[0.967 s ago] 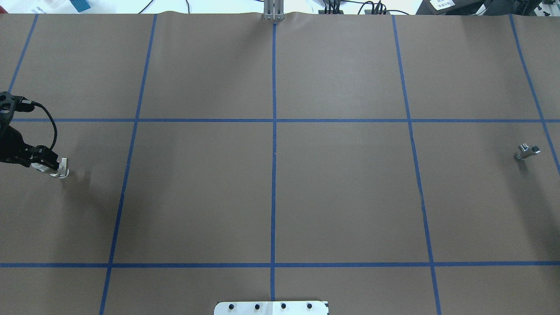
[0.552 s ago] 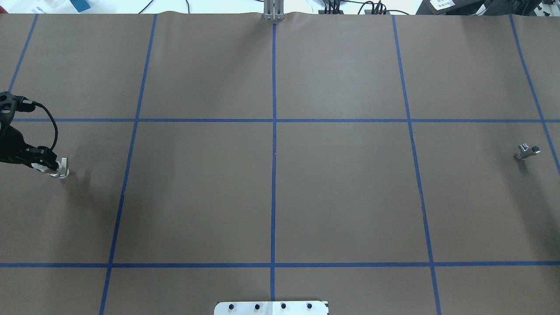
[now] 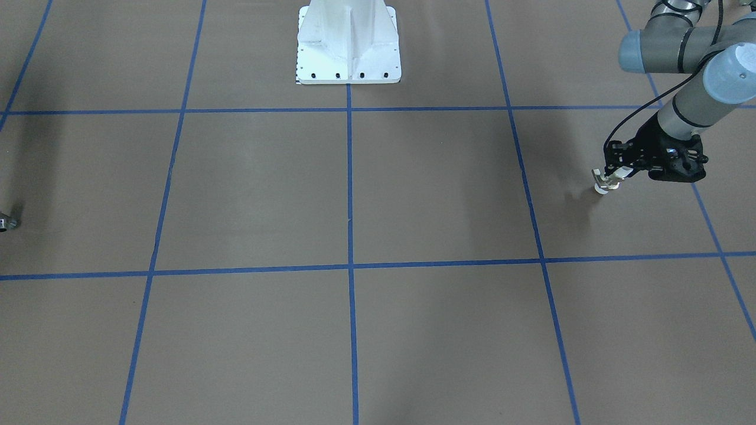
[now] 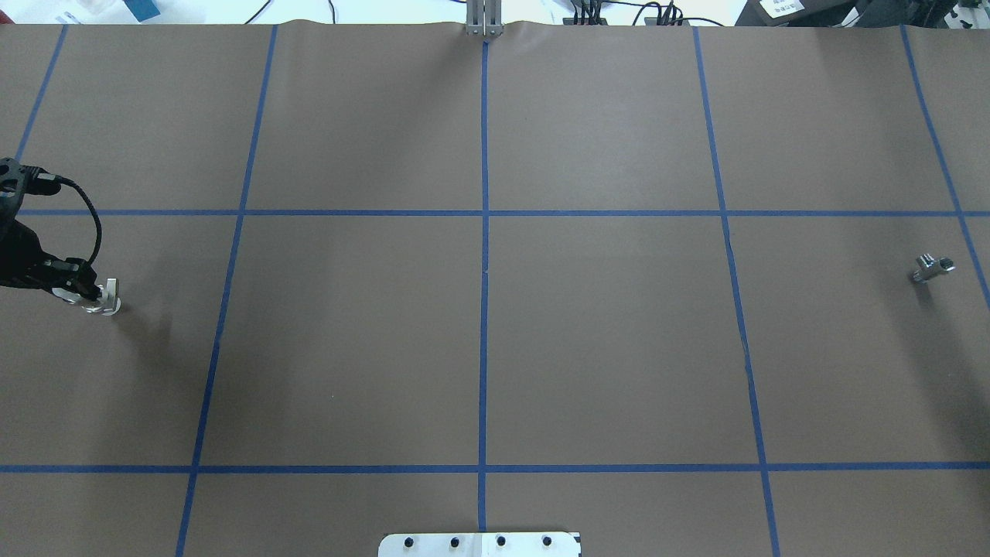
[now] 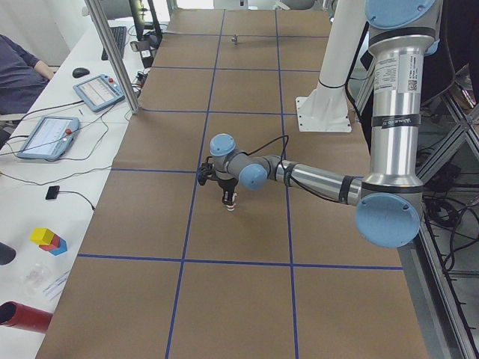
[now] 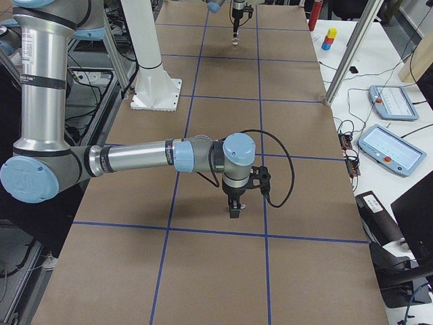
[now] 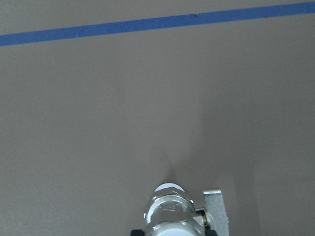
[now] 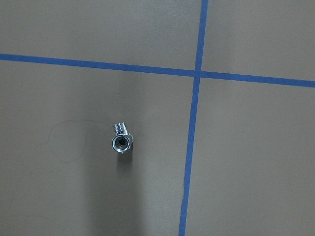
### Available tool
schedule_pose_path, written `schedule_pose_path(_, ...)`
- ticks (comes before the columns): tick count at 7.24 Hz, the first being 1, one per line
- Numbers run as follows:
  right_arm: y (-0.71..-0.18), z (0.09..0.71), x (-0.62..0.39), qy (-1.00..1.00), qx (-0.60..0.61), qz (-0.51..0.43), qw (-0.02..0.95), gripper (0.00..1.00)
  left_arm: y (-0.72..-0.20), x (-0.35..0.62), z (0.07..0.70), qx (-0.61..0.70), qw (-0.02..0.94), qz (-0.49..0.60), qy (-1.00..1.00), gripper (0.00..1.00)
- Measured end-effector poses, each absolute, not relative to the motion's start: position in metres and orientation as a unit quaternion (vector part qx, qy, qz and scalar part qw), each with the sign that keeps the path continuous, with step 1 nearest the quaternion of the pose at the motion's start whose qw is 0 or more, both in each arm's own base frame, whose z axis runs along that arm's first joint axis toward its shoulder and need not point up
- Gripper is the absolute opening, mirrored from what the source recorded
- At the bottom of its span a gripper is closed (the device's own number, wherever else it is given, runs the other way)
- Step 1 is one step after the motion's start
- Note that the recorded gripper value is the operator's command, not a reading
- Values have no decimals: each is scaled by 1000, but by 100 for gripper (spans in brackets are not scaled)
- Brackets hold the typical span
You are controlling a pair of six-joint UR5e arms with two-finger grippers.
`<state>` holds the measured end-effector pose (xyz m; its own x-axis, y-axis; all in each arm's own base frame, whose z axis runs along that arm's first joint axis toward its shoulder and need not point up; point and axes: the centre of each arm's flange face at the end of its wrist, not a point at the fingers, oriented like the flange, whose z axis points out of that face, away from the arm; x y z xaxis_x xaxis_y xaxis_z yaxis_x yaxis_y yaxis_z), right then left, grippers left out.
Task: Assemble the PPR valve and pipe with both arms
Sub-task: 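Lift the valve with the left gripper and carry it toward table center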
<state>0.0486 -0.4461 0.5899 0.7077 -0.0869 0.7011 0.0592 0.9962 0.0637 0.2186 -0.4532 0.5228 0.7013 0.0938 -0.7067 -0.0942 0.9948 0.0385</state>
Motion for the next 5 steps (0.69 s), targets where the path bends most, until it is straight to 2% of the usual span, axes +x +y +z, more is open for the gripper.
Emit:
schedule_pose_path(2, -446, 588, 48, -382, 19, -39, 923, 99, -478, 235, 432, -30, 930, 39, 364, 0)
schedule_pose_path(5, -447, 585, 49, -380, 22, -39, 924, 99, -545, 310, 283, -57, 933, 20, 355, 0)
